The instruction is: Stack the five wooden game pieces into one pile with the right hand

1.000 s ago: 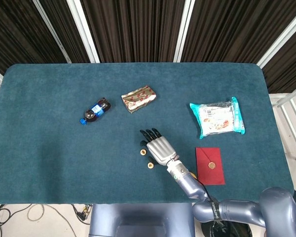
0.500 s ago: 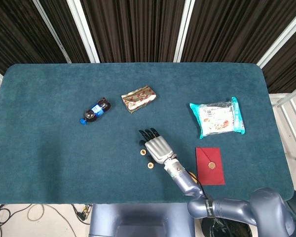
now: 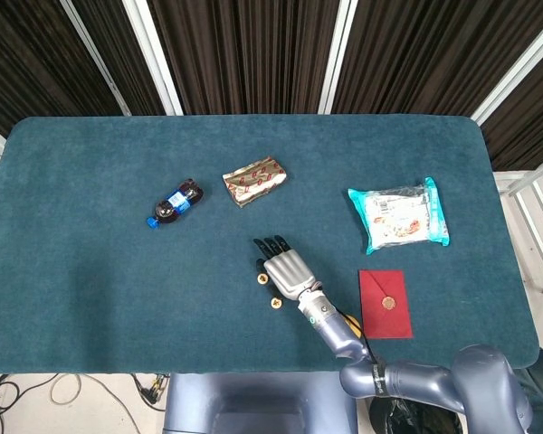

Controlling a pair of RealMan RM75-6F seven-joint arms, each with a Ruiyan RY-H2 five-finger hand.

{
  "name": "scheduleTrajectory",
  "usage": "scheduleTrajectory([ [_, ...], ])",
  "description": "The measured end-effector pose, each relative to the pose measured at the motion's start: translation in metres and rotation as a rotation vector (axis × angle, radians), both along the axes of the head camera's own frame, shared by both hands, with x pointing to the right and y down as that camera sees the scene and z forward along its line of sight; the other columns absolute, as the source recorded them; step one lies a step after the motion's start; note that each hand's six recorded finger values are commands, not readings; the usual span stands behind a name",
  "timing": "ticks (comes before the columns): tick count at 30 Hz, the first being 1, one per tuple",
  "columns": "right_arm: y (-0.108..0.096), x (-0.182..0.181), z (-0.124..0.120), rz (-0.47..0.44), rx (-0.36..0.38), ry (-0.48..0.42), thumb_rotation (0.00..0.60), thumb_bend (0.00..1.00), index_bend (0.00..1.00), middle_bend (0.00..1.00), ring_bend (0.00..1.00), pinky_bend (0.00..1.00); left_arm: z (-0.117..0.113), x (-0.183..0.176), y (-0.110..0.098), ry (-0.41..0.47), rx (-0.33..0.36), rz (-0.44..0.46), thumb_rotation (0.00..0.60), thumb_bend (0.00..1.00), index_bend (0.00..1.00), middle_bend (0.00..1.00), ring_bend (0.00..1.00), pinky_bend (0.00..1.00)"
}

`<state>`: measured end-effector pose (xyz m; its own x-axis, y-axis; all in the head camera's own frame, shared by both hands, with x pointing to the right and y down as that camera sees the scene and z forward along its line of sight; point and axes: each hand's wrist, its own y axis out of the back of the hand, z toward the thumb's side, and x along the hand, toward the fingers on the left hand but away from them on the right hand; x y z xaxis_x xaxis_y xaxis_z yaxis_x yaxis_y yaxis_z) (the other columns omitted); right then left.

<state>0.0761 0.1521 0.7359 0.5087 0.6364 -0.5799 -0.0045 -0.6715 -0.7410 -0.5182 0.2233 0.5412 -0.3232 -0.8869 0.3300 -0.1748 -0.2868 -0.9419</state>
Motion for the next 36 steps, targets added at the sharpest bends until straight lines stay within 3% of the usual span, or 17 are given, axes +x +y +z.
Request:
scheduleTrajectory([
  [36, -0.0016, -0.0033, 0.0072, 0.011, -0.017, 0.007, 0.600, 0.42, 0.52, 0.00, 0.00, 0.00, -0.0015, -0.0009, -0.0006, 0.003, 0.011, -0.004, 0.600, 0.60, 0.10, 0.00, 0.00, 0.00],
])
